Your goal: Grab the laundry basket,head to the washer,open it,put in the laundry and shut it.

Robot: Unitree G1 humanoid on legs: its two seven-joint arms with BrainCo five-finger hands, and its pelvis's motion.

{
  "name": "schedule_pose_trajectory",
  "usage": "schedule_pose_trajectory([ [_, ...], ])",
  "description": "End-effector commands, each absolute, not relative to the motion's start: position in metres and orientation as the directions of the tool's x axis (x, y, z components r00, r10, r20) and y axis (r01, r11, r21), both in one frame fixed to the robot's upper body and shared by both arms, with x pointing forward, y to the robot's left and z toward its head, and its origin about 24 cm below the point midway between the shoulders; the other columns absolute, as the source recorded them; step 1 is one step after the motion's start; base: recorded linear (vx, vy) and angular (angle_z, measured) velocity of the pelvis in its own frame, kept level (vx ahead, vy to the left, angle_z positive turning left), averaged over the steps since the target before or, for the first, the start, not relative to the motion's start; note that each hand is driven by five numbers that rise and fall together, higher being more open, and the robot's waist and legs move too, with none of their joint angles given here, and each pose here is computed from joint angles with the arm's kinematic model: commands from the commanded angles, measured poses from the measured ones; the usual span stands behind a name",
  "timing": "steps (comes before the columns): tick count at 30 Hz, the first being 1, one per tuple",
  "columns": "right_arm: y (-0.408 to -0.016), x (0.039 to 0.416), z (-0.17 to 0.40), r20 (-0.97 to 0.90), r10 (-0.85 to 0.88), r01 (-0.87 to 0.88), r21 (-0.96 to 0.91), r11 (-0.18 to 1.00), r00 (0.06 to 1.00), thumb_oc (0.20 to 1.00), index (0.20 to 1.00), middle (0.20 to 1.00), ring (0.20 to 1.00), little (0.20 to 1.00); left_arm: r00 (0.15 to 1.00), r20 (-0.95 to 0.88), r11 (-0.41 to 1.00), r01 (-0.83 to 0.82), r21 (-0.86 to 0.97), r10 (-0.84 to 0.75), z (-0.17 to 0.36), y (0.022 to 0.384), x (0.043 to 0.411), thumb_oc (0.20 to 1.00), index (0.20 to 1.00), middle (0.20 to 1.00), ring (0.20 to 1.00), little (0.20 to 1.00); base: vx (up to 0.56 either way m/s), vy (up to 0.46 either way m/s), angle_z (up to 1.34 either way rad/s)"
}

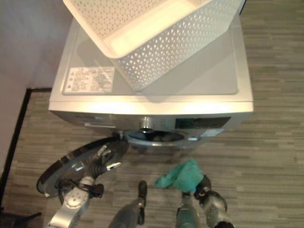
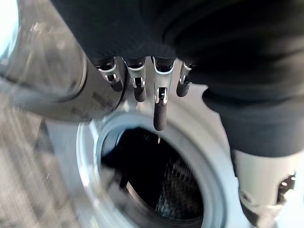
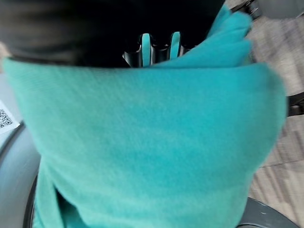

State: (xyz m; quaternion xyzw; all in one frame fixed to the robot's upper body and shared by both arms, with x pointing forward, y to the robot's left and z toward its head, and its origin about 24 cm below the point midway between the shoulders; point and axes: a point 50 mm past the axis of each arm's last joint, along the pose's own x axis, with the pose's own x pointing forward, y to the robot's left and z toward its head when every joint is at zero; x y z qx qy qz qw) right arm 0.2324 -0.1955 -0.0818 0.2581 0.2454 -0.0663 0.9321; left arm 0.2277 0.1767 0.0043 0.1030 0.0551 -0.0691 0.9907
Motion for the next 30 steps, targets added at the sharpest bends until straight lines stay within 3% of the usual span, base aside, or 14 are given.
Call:
schedule_pose_trajectory([
  [1, -0.171, 0.236, -0.078, -0.446, 0.031, 0.238, 0.534, 0.811, 0.894, 0.200, 0.200, 0.200, 0.200, 0.200, 0.993, 0.008, 0.976, 0.113, 0.188, -0.117, 0.029, 0.182, 0.237, 1.000, 1.000, 1.000, 1.000, 1.000, -0.08, -0.004, 0.13],
  [10, -0.139, 0.270, -0.075, -0.500, 0.042, 0.317, 0.611, 0.725, 0.865, 0.200, 0.200, 0.200, 0.200, 0.200, 0.938, 0.113, 0.934, 0.304, 0.185, -0.328, 0.054, 0.120, 0.261, 1.000, 1.000, 1.000, 1.000, 1.000, -0.03, -0.017, 0.24],
  [11, -0.140, 0.287, -0.065, -0.493, 0.007, 0.344, 0.618, 0.707, 0.870, 0.200, 0.200, 0.200, 0.200, 0.200, 0.927, 0.132, 0.926, 0.325, 0.192, -0.352, 0.059, 0.114, 0.263, 1.000, 1.000, 1.000, 1.000, 1.000, -0.04, -0.033, 0.23],
  [15, -0.157, 0.332, -0.019, -0.382, -0.109, 0.364, 0.699, 0.615, 0.918, 0.200, 0.200, 0.200, 0.200, 0.200, 0.922, 0.145, 0.921, 0.323, 0.219, -0.358, 0.063, 0.112, 0.267, 1.000, 1.000, 1.000, 1.000, 1.000, -0.04, -0.005, 0.27],
  [20, -0.177, 0.354, 0.015, -0.284, -0.201, 0.348, 0.749, 0.564, 0.938, 0.200, 0.200, 0.200, 0.200, 0.200, 0.931, 0.135, 0.925, 0.303, 0.229, -0.339, 0.060, 0.116, 0.266, 1.000, 1.000, 1.000, 1.000, 1.000, -0.01, 0.011, 0.15],
  [21, -0.191, 0.369, 0.046, -0.188, -0.261, 0.306, 0.780, 0.547, 0.947, 0.200, 0.200, 0.200, 0.200, 0.200, 0.941, 0.118, 0.931, 0.284, 0.231, -0.317, 0.055, 0.123, 0.263, 1.000, 1.000, 1.000, 1.000, 1.000, 0.01, 0.005, 0.18],
  [27, -0.220, 0.390, 0.108, -0.022, -0.366, 0.224, 0.824, 0.520, 0.930, 0.200, 0.200, 0.200, 0.200, 0.200, 0.948, 0.111, 0.943, 0.274, 0.192, -0.298, 0.052, 0.128, 0.255, 1.000, 1.000, 1.000, 1.000, 1.000, 0.02, -0.011, 0.19],
  [30, -0.231, 0.397, 0.144, 0.046, -0.440, 0.161, 0.892, 0.423, 0.897, 0.200, 0.200, 0.200, 0.200, 0.200, 0.950, 0.095, 0.944, 0.277, 0.178, -0.296, 0.048, 0.129, 0.250, 1.000, 1.000, 1.000, 1.000, 1.000, 0.06, -0.051, 0.35],
])
